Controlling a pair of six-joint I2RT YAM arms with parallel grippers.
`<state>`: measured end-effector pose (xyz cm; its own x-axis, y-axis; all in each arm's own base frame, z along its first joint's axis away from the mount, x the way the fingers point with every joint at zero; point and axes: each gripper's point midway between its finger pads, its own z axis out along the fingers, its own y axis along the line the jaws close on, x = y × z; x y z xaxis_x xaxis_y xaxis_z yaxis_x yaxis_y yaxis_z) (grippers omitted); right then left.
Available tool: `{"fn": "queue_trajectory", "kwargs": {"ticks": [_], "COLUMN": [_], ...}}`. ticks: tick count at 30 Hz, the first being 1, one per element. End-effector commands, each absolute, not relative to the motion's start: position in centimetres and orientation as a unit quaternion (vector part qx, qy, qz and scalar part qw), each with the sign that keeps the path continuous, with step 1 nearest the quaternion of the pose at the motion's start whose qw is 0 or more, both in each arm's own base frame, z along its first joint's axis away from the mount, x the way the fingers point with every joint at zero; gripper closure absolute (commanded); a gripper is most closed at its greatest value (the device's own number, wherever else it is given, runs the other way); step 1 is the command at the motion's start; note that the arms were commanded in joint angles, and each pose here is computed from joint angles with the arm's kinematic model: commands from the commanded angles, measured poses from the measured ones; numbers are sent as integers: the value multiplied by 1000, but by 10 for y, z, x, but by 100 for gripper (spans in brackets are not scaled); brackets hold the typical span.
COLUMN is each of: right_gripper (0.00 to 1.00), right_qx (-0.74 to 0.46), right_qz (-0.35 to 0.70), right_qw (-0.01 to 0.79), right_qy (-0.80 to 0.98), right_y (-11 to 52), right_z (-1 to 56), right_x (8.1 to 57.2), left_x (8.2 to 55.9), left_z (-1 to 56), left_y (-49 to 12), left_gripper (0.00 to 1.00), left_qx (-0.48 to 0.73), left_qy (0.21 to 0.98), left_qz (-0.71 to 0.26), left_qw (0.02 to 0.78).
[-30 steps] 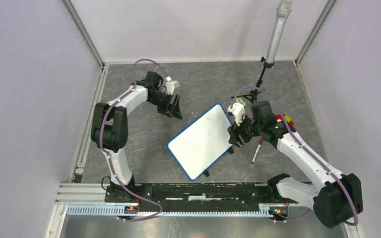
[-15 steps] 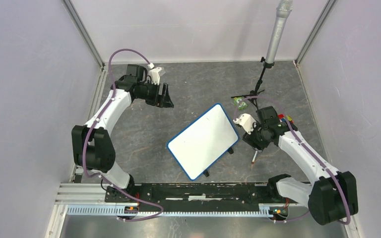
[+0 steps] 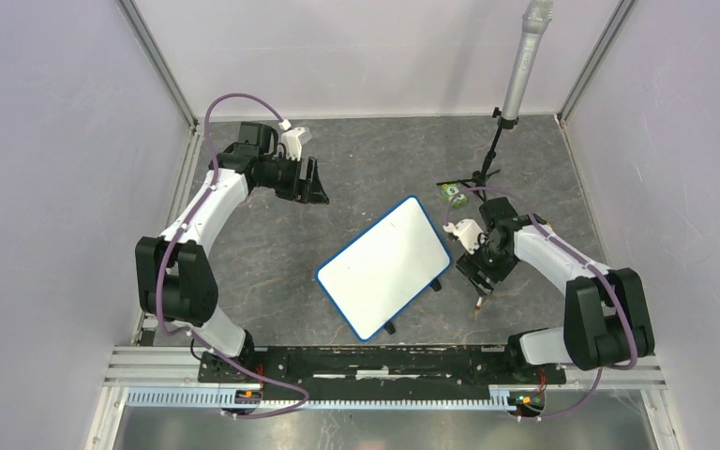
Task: Write a sentence on the whiteboard
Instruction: Pick up the whiteboard marker from the center of the board.
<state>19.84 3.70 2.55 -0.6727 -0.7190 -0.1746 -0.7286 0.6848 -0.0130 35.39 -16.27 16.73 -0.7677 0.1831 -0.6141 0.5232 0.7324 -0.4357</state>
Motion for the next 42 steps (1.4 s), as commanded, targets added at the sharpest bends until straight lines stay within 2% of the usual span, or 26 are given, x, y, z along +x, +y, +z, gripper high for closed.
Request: {"fn": "queue_trajectory", "kwargs": {"ticks": [1, 11, 16, 23, 28, 32, 35, 42], "right_gripper": [21, 23, 30, 45, 60, 78, 99, 100], "right_qx": [-354, -320, -329, -363, -378, -383, -386, -375], "right_qz": [53, 96, 100, 31, 49, 64, 70, 92], "right_qw": [106, 90, 116, 130, 131, 135, 154, 240], "right_qy": [928, 938, 932, 922, 915, 912, 907, 891], "right_y": [43, 51, 55, 32, 37, 43, 48, 67], "right_z": [35, 19, 19, 6, 4, 7, 17, 60], "right_x": [220, 225, 235, 240, 236, 237, 245, 271], "left_x": [356, 359, 358, 361, 361, 355, 342, 283], "left_z": [184, 187, 188, 188, 201, 232, 257, 282], "left_y": [-169, -171, -171, -169, -166, -164, -165, -194], "left_gripper": [20, 20, 20, 20, 19, 17, 11, 9], "left_qx": [192, 193, 193, 192, 200, 242, 293, 470], "left_qy": [876, 872, 872, 873, 871, 854, 836, 779], "left_qz": [-327, -333, -331, -325, -317, -308, -297, -259], "left_qw": [299, 303, 305, 309, 318, 343, 357, 325]}}
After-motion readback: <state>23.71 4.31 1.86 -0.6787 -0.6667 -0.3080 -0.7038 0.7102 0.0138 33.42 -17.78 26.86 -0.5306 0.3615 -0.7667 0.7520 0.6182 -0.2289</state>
